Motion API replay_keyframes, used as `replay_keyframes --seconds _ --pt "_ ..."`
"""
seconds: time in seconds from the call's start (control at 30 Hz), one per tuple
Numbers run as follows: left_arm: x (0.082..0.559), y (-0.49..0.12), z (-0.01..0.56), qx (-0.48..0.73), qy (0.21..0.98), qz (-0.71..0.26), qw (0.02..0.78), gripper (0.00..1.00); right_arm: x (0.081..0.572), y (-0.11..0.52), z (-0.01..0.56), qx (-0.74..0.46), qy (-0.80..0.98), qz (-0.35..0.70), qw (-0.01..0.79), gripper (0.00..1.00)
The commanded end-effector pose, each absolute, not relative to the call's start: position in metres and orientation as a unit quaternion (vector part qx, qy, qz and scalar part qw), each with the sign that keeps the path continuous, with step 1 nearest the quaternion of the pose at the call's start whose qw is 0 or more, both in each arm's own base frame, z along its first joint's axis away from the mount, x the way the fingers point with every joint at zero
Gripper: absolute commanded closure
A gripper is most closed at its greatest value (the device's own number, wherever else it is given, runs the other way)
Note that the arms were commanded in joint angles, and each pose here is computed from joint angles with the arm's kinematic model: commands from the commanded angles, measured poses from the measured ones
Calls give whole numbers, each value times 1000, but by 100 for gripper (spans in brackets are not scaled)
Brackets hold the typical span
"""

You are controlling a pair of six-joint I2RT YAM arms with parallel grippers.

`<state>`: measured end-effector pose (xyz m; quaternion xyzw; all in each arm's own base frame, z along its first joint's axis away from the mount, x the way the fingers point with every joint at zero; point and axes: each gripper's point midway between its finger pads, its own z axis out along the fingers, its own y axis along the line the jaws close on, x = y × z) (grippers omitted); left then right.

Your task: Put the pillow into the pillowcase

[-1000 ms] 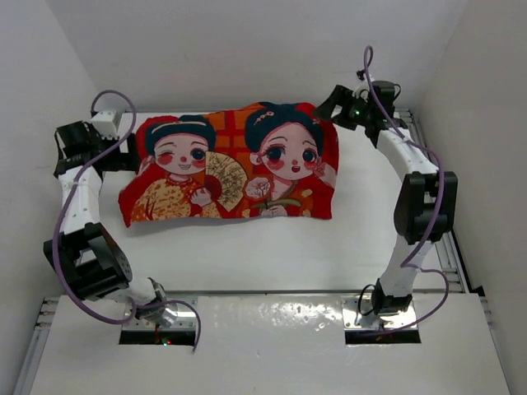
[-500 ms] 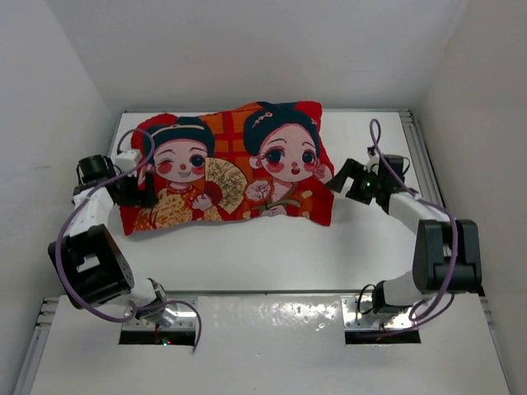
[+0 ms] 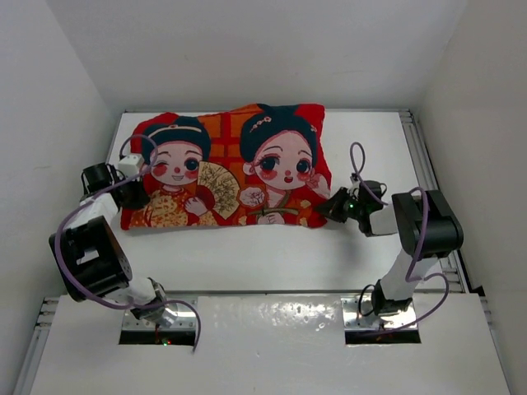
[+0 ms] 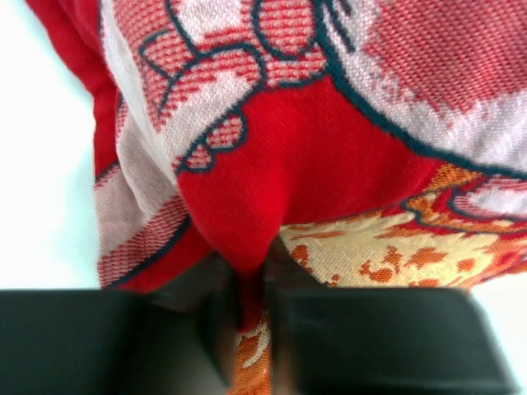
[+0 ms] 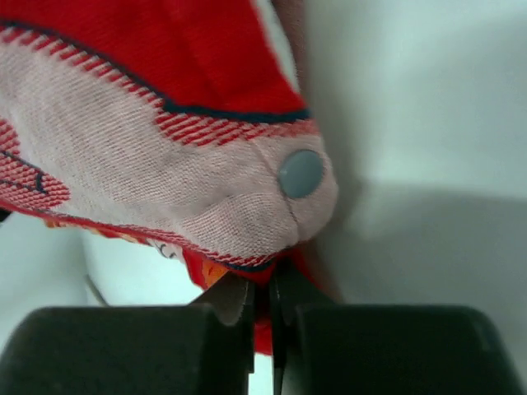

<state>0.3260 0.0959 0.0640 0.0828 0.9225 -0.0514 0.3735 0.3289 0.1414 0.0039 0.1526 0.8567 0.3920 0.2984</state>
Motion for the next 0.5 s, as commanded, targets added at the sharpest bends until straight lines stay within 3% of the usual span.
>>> replay_keyframes --seconds 0.0,0.47 --pt "321 121 49 67 928 -10 365 97 341 129 17 195 827 412 330 100" --pt "327 135 79 56 915 22 399 100 303 107 36 168 837 401 333 100"
